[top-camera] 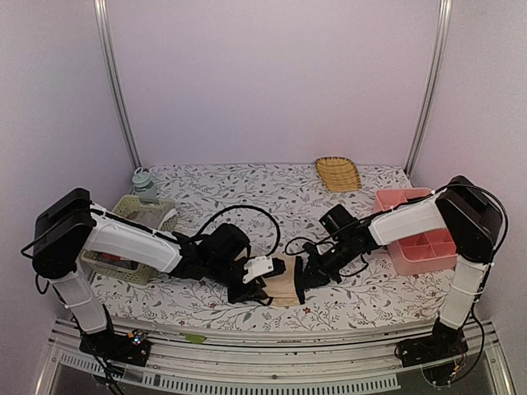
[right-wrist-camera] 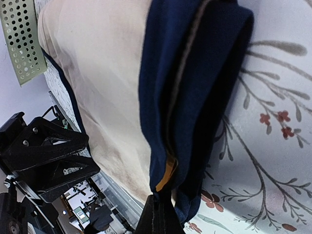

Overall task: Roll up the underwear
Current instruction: Smooth out the underwear at the corner of the board, then pick up the underwear from the corner of the board, then fold the underwear at the corner of the board.

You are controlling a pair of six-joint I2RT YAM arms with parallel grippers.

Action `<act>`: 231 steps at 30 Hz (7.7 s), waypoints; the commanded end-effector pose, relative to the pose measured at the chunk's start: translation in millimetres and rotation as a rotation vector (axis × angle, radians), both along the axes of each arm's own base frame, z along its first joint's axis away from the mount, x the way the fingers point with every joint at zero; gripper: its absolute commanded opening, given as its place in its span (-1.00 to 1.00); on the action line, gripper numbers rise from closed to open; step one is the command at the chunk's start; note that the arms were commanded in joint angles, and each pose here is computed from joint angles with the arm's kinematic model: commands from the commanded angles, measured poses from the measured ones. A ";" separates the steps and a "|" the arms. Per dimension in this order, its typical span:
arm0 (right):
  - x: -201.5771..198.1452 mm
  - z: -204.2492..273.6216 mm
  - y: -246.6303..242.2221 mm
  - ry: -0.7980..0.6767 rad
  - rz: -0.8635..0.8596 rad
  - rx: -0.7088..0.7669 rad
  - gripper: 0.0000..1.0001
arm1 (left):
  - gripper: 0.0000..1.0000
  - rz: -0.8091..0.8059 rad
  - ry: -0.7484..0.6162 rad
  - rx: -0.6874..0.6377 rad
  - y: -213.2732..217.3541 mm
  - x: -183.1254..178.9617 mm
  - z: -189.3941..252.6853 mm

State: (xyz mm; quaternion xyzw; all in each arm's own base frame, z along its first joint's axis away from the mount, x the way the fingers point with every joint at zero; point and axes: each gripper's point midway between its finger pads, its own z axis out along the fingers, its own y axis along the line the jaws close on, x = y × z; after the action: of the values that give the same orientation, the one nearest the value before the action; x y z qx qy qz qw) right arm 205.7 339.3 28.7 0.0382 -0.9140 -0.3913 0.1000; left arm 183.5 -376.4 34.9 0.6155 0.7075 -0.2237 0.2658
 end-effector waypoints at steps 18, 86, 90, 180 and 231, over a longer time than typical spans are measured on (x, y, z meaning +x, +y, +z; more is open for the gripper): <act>5.5 2.9 -0.3 -0.011 -0.002 0.009 -1.00 | -0.76 -0.015 -0.144 0.046 -14.6 14.8 -5.0; -20.9 -5.9 -17.9 0.010 0.070 -0.029 -0.50 | -0.37 -0.140 0.051 0.098 5.9 -48.6 -16.3; -4.5 42.4 -23.2 -0.096 0.037 0.038 -0.14 | -0.08 -0.015 -0.030 -0.056 15.0 -34.5 41.7; -46.5 -37.2 57.0 0.098 0.267 0.206 -0.94 | -0.42 -0.263 -0.309 0.157 5.3 -73.4 -30.4; 42.4 52.1 42.1 -0.076 0.138 0.341 -0.64 | -1.00 -0.216 -0.134 0.114 -4.7 10.1 23.3</act>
State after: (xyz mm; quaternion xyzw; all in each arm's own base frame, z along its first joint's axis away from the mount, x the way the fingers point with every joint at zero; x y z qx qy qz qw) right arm 229.2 378.8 67.4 0.1267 -0.8405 -0.5160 0.1063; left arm 175.4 -380.0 61.7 0.7107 0.6293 -0.1851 0.2540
